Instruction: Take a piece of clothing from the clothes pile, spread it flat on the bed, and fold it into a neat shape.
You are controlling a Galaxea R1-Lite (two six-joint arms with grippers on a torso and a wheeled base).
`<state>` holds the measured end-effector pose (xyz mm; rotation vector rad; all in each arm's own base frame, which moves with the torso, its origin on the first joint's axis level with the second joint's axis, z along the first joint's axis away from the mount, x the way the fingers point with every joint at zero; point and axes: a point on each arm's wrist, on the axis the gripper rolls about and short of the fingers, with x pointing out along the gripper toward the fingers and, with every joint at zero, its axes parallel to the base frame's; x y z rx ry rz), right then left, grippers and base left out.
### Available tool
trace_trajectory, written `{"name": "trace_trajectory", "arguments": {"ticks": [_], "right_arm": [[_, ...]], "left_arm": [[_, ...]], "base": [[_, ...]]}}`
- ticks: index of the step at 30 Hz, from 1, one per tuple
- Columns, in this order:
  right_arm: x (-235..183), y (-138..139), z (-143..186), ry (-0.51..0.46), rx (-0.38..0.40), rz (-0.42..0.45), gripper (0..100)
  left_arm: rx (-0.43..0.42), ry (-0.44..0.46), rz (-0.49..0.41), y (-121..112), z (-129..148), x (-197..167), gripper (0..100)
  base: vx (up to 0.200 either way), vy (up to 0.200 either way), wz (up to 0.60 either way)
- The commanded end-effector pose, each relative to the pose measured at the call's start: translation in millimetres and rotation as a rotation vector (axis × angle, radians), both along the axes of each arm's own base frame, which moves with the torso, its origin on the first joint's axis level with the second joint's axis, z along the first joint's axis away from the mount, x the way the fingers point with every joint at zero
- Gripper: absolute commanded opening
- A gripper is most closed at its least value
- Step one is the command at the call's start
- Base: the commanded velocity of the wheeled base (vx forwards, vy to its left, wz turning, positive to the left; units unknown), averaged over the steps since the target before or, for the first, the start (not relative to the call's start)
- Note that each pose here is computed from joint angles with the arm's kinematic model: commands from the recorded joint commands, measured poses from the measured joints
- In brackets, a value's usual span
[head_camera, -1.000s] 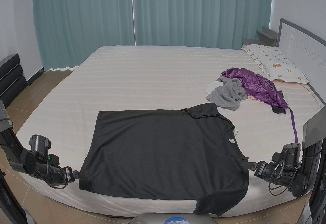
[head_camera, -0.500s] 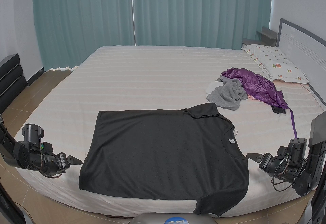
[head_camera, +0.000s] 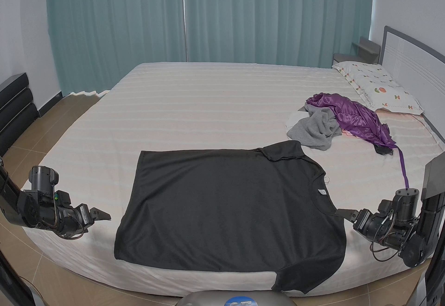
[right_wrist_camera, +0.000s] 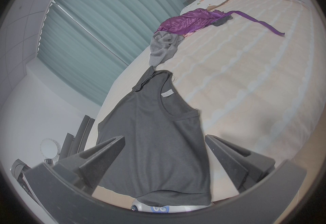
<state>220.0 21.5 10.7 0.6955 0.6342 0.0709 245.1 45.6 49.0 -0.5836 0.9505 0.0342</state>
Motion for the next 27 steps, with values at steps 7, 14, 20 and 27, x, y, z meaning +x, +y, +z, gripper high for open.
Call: {"name": "trace_trajectory", "arguments": {"ticks": [7,14,20,27], "right_arm": [[0.6,0.4,0.7,-0.012,0.001,0.002,100],[0.6,0.7,0.1,-0.009,0.002,0.004,100],[0.5,2.1,-0.9,-0.004,0.003,0.01,100],[0.5,2.4,-2.0,0.001,0.002,0.011,100]], "left_arm": [[-0.012,0.013,-0.016,-7.0,-5.1,0.4,100],[-0.097,0.0,0.058,-16.9,-2.4,12.0,100],[-0.118,-0.008,0.083,-18.2,-0.6,16.6,100],[-0.12,-0.001,0.078,-19.5,-2.0,16.6,100]], "base": [[0.0,0.0,0.0],[0.0,0.0,0.0],[0.0,0.0,0.0],[0.171,0.0,0.0]]}}
